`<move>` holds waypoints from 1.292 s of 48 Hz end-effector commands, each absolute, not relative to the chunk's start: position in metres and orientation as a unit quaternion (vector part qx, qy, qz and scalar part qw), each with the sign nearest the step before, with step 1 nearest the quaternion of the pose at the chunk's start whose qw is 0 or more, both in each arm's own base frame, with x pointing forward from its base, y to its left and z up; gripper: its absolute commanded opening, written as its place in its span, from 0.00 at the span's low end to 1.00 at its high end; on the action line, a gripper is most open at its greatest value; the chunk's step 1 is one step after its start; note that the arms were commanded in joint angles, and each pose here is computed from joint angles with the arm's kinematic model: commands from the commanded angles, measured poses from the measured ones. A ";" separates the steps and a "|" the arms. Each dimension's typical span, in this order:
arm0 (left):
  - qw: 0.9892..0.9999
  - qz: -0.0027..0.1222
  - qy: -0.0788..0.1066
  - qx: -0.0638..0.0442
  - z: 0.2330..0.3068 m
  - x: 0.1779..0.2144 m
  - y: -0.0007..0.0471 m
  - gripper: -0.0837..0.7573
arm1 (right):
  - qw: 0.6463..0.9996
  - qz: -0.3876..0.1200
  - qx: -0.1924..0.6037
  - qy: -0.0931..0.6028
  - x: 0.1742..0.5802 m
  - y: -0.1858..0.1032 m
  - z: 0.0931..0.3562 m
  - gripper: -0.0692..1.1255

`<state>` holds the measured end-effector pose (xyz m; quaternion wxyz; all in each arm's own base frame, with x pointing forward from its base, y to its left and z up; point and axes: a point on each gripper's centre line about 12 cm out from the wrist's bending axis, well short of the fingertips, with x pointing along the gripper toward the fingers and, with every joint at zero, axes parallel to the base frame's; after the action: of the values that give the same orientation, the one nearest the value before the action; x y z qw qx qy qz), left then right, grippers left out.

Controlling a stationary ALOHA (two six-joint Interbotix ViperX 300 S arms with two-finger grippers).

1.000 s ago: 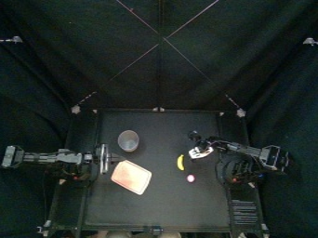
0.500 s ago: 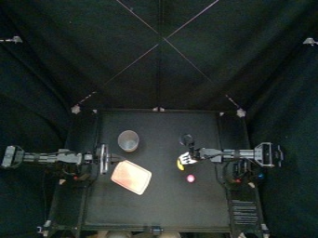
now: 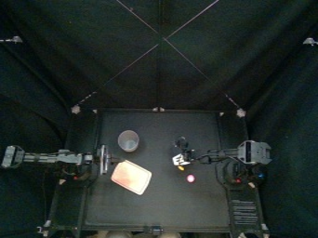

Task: Pick the banana then place it on the pink plate
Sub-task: Place banana on the pink plate

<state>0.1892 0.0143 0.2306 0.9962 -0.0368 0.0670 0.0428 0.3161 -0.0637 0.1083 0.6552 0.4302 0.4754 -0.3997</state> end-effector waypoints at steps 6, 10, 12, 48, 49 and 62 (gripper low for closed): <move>0.997 0.045 0.059 -0.038 0.2365 0.1913 0.0151 0.13 | 0.661 -0.396 0.434 0.466 0.321 -0.064 0.117 0.67; 0.996 0.045 0.059 -0.039 0.2365 0.1913 0.0151 0.13 | 0.666 -0.392 0.432 0.466 0.323 -0.062 0.119 0.52; 0.996 0.045 0.060 -0.039 0.2359 0.1911 0.0151 0.13 | 0.670 -0.387 0.430 0.465 0.326 -0.061 0.122 0.46; 0.997 0.047 0.049 -0.042 0.2397 0.1918 0.0158 0.13 | 0.918 -0.094 0.245 0.299 0.506 0.033 0.179 0.35; 0.997 0.047 0.049 -0.042 0.2397 0.1918 0.0158 0.13 | 0.918 -0.092 0.245 0.298 0.510 0.034 0.177 0.35; 0.997 0.047 0.053 -0.039 0.2366 0.1909 0.0160 0.13 | 0.919 -0.094 0.255 0.285 0.531 0.026 0.172 0.42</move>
<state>0.1889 0.0152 0.2315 0.9963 -0.0396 0.0615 0.0458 0.5248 0.0316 0.1472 0.9113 0.2481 0.3134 -0.0991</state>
